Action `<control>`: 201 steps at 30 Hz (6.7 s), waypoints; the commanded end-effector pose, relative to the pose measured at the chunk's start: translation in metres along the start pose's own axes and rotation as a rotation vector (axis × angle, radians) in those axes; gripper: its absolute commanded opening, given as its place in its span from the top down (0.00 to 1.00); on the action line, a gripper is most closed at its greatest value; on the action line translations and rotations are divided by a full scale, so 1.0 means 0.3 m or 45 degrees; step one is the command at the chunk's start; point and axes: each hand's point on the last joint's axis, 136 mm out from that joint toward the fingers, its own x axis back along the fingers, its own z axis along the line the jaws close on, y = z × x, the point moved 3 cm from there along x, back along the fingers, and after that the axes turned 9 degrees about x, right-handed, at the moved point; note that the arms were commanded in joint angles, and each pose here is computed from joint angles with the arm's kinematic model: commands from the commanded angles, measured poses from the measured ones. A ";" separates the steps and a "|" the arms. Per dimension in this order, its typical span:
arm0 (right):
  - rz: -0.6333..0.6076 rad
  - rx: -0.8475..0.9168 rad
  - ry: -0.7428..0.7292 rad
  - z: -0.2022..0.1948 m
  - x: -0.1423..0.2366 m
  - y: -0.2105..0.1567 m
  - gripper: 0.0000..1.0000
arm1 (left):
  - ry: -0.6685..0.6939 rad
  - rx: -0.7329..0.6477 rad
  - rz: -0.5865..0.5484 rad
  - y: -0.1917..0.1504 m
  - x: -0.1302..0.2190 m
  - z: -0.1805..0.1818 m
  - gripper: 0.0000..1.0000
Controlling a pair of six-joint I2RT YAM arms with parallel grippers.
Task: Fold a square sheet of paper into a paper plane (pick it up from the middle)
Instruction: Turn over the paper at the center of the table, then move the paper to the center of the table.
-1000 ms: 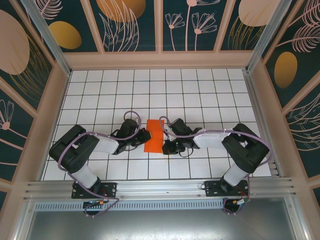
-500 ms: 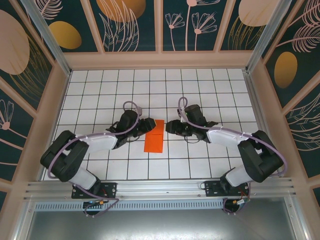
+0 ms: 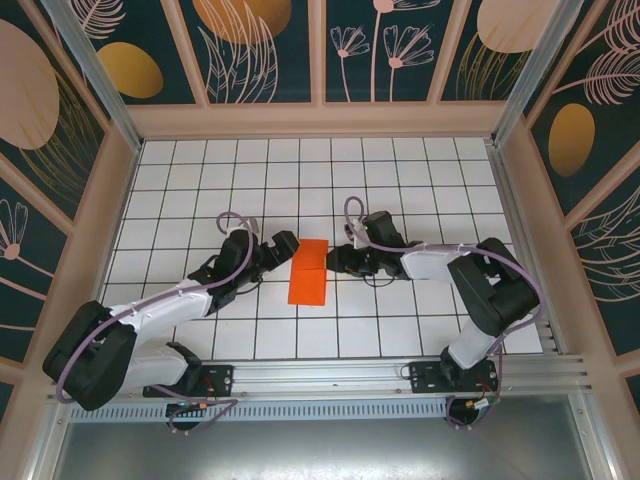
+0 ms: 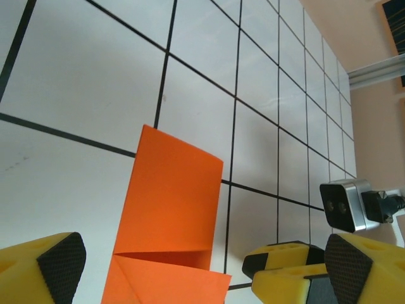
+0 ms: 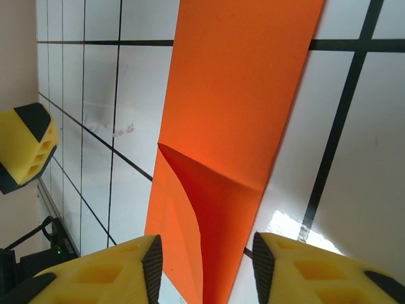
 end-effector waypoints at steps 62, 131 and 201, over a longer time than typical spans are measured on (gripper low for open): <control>-0.103 -0.052 0.124 -0.010 -0.005 -0.027 0.94 | -0.220 -0.079 0.465 -0.232 -0.151 -0.004 0.55; -0.688 0.006 -0.251 -0.162 0.555 0.229 0.02 | 1.235 -0.977 0.036 -0.062 -0.375 0.033 0.89; -0.147 -0.020 -0.143 0.112 -0.083 0.095 0.64 | -0.043 -0.060 0.204 -0.098 0.002 0.017 0.64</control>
